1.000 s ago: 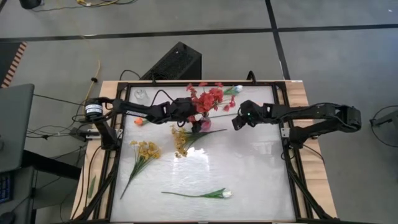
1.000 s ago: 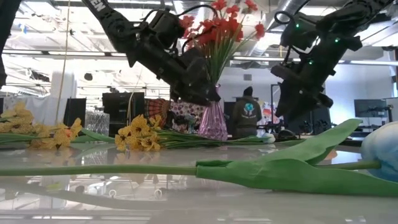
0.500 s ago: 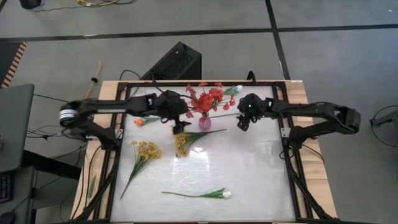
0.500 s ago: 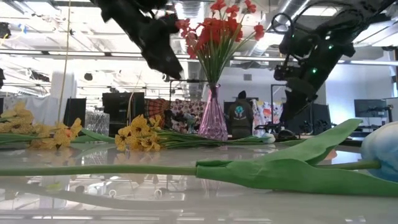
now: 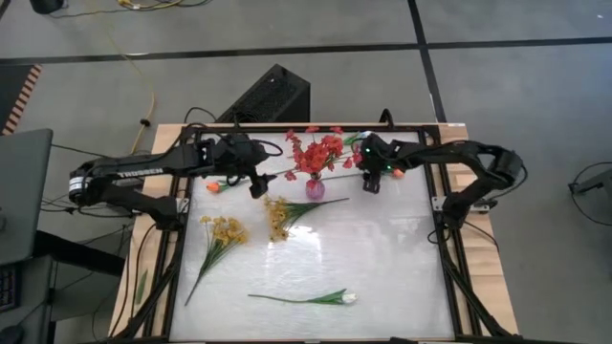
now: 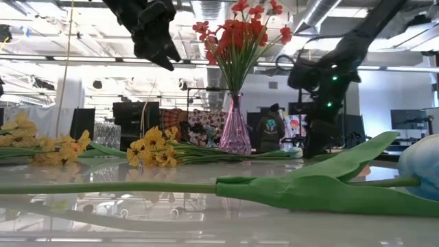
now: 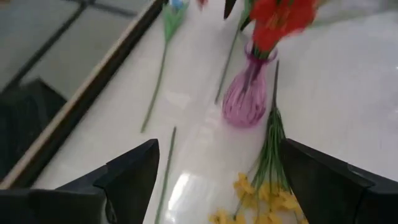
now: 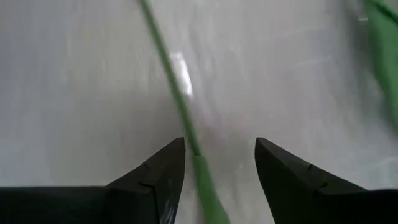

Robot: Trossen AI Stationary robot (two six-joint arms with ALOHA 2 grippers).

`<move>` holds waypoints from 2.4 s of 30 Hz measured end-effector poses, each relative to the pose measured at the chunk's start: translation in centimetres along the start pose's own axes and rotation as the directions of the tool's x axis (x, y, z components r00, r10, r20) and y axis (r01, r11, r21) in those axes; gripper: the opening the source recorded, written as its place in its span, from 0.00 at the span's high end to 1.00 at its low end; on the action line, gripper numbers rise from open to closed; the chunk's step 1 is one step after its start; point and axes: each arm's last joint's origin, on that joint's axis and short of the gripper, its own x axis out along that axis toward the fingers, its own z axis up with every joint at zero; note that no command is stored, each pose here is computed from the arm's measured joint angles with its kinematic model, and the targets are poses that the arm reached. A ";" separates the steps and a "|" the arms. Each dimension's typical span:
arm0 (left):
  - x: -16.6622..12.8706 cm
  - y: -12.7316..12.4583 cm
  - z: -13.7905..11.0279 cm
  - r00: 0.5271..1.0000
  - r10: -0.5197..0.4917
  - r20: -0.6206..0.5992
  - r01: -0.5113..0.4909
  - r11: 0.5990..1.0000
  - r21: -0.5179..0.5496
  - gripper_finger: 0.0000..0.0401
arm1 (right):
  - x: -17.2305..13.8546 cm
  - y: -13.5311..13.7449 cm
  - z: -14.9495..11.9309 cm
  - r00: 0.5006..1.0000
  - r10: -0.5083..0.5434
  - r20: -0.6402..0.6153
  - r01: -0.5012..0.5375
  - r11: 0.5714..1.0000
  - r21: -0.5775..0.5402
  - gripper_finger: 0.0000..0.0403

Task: Sort flowers into vase by color
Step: Put the right orange tulip into the violet vase

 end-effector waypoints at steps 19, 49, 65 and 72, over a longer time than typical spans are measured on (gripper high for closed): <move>-3.4 -2.6 -1.4 0.993 0.119 0.005 -0.118 0.988 -0.096 0.20 | -6.1 0.6 0.6 0.971 -0.205 -0.125 0.205 0.979 -0.011 0.95; -4.8 -6.2 0.5 0.750 -0.654 0.095 0.647 0.697 -0.310 0.20 | -26.3 16.7 2.9 0.508 -0.307 0.805 0.641 0.759 -0.115 0.96; 4.4 -10.4 1.4 0.535 -0.841 0.076 0.629 0.336 -0.701 0.20 | -16.8 25.5 1.3 0.773 -0.204 0.601 0.581 0.609 -0.540 0.96; 9.6 -11.9 -0.9 0.543 -0.839 -0.028 0.485 0.341 -0.806 0.20 | -15.0 26.6 2.0 0.776 -0.210 0.595 0.586 0.588 -0.557 0.96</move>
